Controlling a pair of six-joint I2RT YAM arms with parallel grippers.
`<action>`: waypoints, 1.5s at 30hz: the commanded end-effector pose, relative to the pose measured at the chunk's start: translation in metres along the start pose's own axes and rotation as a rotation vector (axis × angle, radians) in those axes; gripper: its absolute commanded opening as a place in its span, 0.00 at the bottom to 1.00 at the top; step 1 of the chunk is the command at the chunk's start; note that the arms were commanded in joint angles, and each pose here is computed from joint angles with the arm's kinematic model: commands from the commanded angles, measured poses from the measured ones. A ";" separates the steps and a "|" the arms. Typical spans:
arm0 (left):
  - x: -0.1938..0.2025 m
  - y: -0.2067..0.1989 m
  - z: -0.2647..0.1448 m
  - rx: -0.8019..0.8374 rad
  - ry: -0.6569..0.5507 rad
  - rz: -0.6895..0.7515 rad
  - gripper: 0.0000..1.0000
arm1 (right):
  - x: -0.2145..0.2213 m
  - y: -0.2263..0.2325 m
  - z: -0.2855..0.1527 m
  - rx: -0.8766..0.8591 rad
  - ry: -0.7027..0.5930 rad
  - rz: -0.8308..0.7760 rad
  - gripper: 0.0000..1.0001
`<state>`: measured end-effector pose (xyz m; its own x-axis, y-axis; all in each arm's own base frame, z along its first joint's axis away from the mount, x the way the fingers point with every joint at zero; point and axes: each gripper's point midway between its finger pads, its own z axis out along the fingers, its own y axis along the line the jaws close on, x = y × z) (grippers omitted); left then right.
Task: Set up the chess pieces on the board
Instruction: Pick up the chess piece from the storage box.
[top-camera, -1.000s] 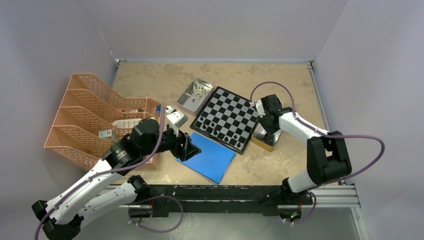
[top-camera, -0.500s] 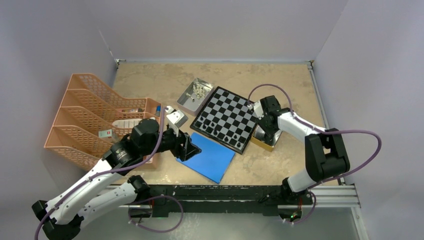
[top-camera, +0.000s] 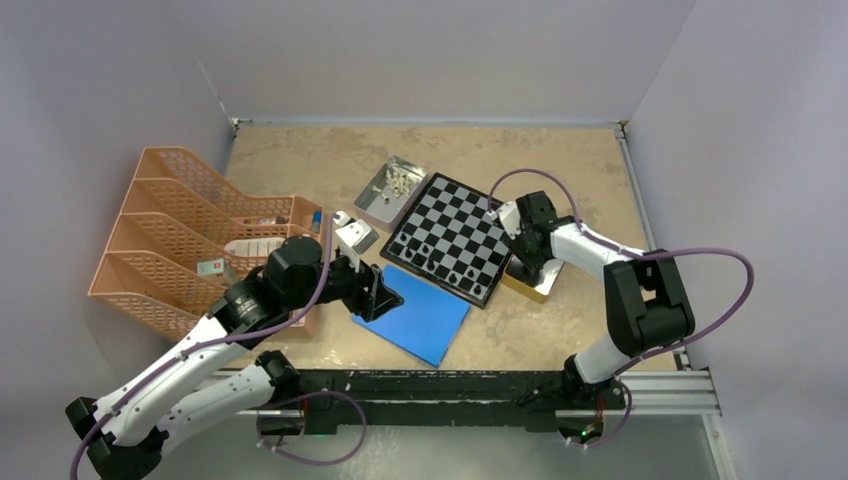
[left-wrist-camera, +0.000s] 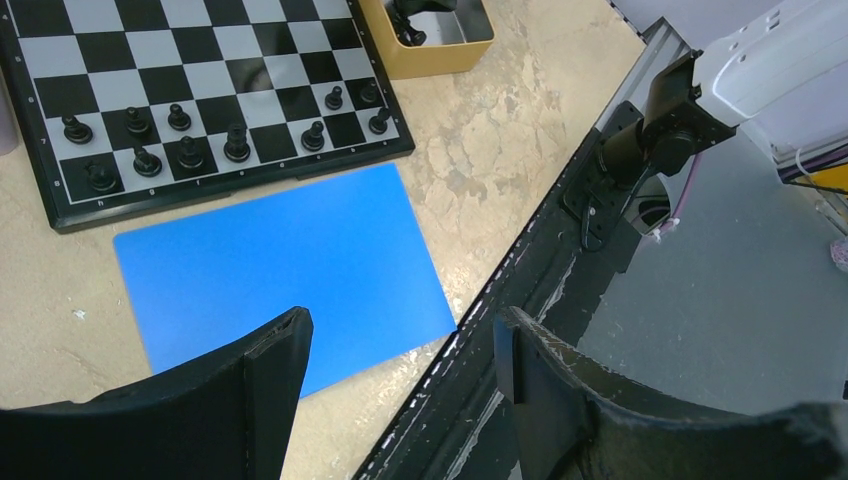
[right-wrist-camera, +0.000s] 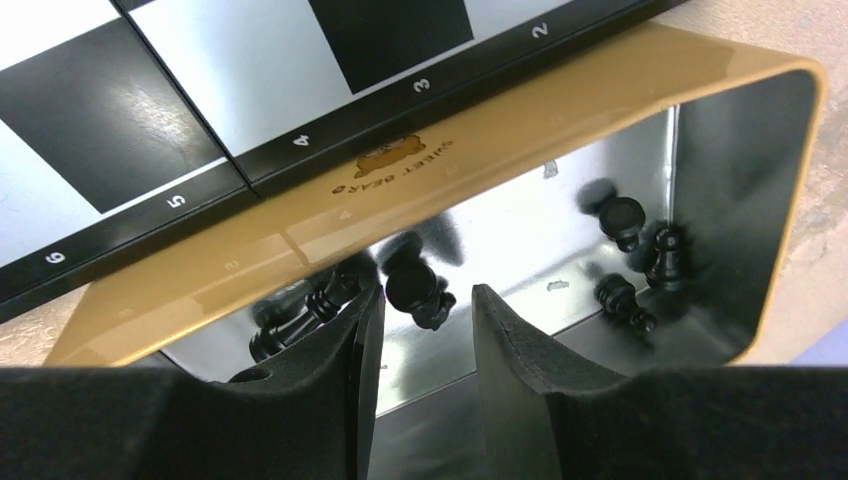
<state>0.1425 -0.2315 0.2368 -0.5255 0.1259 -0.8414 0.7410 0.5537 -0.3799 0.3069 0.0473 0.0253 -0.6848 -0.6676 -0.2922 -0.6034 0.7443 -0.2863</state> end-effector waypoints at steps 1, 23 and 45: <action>-0.010 0.000 0.001 0.001 -0.040 0.028 0.67 | -0.008 0.011 0.003 -0.063 -0.032 -0.020 0.40; -0.009 0.003 0.002 -0.012 -0.032 0.022 0.67 | -0.010 0.002 -0.001 -0.061 -0.023 0.051 0.18; -0.022 0.007 0.001 -0.062 -0.076 -0.027 0.66 | -0.108 -0.068 -0.115 0.160 -0.435 0.302 0.13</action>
<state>0.1505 -0.2293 0.2324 -0.5342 0.1181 -0.8371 0.7136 0.5939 -0.3716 0.3515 0.0577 0.1208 -0.6668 -0.4950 -0.5570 -0.3984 0.8685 -0.2948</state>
